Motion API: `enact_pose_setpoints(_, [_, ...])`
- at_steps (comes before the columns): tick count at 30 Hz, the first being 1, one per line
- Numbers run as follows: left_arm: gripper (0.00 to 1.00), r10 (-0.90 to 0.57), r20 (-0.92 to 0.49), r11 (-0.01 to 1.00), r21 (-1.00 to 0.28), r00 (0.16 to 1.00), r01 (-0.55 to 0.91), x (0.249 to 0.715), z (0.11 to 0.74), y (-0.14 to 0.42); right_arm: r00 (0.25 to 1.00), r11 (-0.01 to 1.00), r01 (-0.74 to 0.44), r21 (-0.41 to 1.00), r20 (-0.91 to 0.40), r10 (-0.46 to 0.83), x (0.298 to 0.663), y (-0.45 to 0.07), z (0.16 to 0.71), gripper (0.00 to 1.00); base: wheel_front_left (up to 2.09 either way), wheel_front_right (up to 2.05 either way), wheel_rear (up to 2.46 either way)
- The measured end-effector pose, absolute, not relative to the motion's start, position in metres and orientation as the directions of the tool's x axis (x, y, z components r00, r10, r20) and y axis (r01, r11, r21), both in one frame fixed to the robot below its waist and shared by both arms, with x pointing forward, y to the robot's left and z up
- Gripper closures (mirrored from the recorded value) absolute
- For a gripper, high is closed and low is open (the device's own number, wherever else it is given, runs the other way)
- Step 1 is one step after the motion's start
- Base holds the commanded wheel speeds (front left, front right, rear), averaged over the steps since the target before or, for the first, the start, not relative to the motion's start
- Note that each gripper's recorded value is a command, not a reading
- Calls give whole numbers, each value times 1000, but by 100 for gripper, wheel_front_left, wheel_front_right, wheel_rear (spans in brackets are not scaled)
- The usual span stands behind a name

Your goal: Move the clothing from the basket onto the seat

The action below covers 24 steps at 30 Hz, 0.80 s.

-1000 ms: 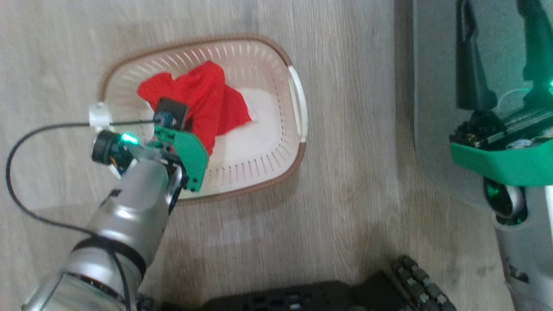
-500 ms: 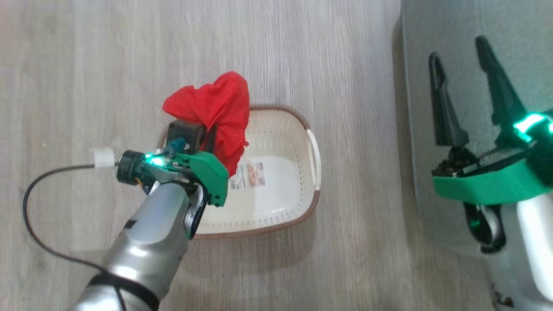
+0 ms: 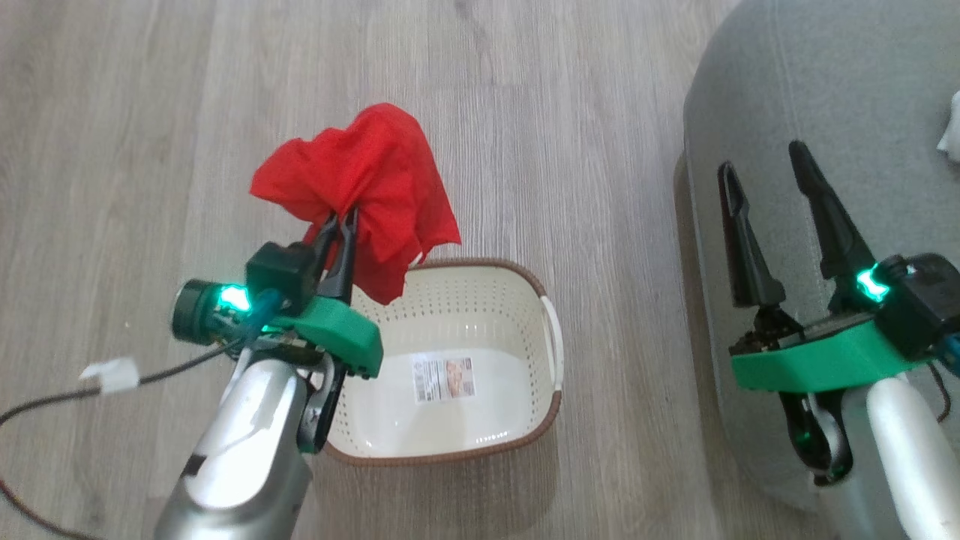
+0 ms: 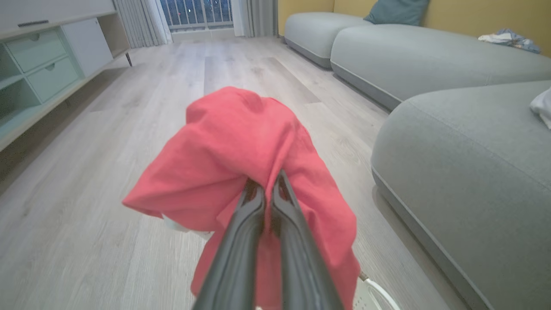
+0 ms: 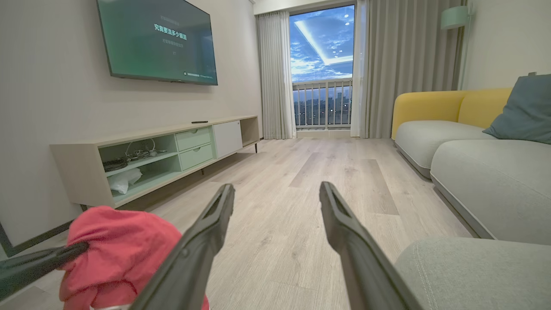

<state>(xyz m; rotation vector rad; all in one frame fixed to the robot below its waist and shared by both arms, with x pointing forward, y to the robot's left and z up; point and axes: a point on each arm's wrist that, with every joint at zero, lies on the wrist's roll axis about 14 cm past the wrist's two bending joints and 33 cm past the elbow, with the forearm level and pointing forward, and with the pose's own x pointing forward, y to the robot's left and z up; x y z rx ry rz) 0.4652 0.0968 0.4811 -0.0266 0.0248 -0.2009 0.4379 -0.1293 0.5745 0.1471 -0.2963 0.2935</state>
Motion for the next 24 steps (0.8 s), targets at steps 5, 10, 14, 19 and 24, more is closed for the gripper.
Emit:
enact_pose_setpoints(5, [100,-159,119,986,-37,980,165,451,527,110,912,948,-303,100,319,258,425,-130,582,0,0,0,0])
enact_pose_setpoints(10, [100,-138,221,986,-62,966,155,435,561,120,910,949,-301,99,328,254,414,-130,587,0,0,0,0])
enact_pose_setpoints(14, [100,-130,253,985,-76,959,154,419,570,124,913,950,-295,104,324,248,404,-131,587,0,0,0,0])
enact_pose_setpoints(19, [100,-123,253,986,-79,960,148,407,569,126,920,948,-292,129,310,241,399,-128,581,0,0,0,0])
enact_pose_setpoints(24, [100,-124,232,984,-96,965,149,398,561,125,935,949,-271,161,277,220,397,-133,569,0,0,0,0])
